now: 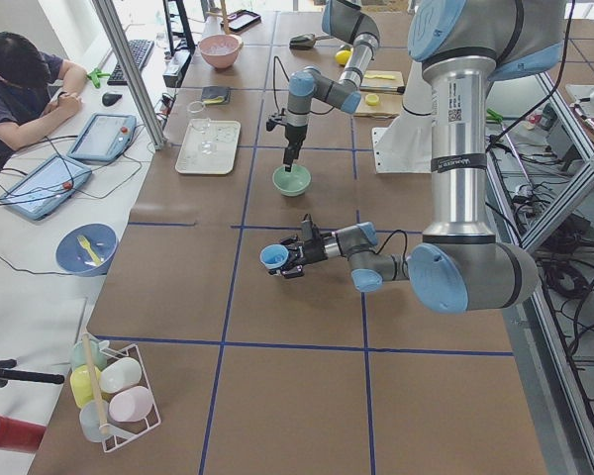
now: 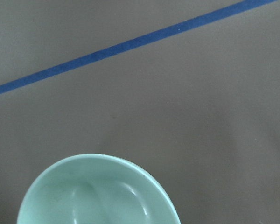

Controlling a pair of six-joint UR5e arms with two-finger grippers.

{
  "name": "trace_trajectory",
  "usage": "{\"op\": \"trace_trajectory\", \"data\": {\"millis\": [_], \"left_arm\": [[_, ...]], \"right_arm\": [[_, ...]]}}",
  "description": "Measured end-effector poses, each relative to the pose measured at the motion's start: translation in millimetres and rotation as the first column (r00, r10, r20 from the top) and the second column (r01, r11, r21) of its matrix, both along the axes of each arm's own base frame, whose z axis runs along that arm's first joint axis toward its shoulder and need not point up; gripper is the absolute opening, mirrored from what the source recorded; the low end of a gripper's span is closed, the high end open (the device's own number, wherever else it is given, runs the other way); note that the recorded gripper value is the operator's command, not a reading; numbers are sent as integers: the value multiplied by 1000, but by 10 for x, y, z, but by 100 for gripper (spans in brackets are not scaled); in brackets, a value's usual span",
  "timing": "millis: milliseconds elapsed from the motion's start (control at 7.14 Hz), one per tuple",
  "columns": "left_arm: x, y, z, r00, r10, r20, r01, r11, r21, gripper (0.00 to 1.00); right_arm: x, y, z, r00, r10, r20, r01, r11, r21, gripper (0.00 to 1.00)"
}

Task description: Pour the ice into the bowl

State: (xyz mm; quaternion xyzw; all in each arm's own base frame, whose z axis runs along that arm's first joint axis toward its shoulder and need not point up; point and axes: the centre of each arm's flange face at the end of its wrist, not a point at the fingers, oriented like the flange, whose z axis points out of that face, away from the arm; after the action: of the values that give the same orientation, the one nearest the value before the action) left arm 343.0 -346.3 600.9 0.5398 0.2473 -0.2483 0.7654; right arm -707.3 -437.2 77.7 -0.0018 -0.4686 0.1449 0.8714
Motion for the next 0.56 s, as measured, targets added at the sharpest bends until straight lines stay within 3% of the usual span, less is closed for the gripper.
{"op": "trace_trajectory", "data": {"millis": [280,560], "left_arm": [[-250,-191,-543,998,34,60,-41,994,106,0],[-240,-313,-807,989,64,133,-84,985,149,0]], "right_arm": [[151,-117,-67,1000,-4,21,4,1000,-11,100],[386,-272,108,1000,2,26,-1,1000,-25,100]]}}
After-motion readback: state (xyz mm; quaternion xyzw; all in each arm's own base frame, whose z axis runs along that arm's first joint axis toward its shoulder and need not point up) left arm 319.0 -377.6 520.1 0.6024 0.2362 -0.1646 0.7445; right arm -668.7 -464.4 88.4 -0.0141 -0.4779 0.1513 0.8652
